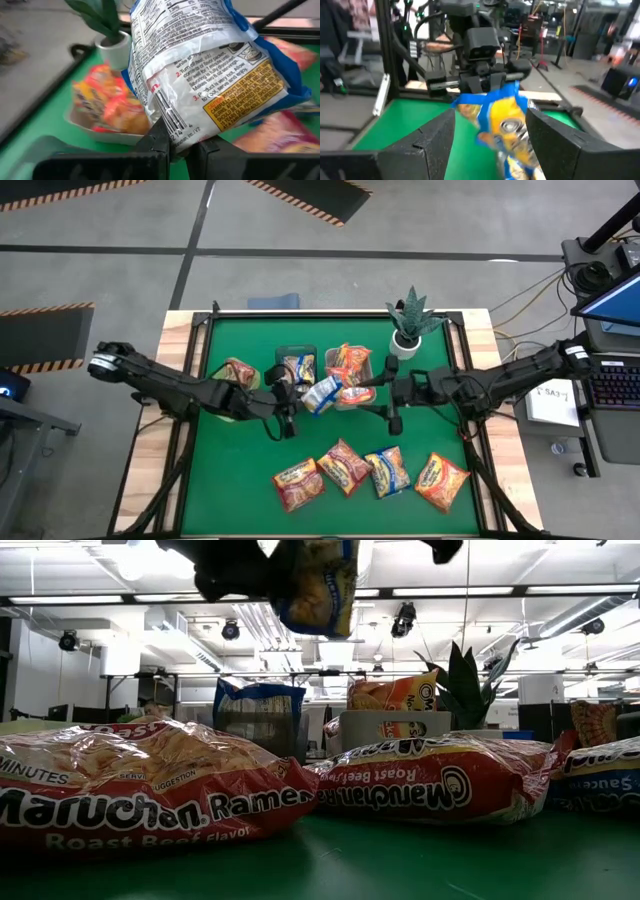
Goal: Sort Maruchan noodles
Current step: Put the blue noodle pack into the black bin
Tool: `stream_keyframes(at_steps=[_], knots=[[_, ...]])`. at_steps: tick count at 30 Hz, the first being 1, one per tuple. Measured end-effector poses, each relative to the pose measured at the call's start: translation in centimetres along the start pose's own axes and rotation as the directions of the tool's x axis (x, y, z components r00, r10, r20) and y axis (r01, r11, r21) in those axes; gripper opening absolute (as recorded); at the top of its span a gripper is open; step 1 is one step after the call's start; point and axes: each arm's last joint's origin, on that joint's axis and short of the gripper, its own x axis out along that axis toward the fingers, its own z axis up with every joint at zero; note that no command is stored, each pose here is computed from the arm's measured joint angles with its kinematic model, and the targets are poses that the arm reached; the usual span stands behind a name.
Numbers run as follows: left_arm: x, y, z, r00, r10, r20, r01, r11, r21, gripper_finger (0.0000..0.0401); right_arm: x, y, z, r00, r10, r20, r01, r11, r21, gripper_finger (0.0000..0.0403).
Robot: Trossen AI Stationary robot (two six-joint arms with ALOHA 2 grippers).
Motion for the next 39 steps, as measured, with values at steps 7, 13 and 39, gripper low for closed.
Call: stream_keyframes(at_steps=[7,13,39], knots=[[0.5,-0.3,-0.5,0.965,-0.249,-0.082,0.231,0.957,-0.176,0.0013,2.9,0.5,1.6,0.985,0.022,-0.172,-0.049,0.987,-0.155,0.0231],[0.6,-0.3,-0.7,0.956,-0.273,-0.112,0.242,0.943,-0.23,0.0013,5.7,1.0,3.3,0.921,0.088,-0.38,-0.17,0.968,-0.187,0.0231],[1.4,-0.7,-1.3,0.955,-0.265,-0.134,0.239,0.954,-0.179,0.0013,12.0,0.9,3.6,0.779,0.043,-0.626,-0.232,0.946,-0.224,0.0175]])
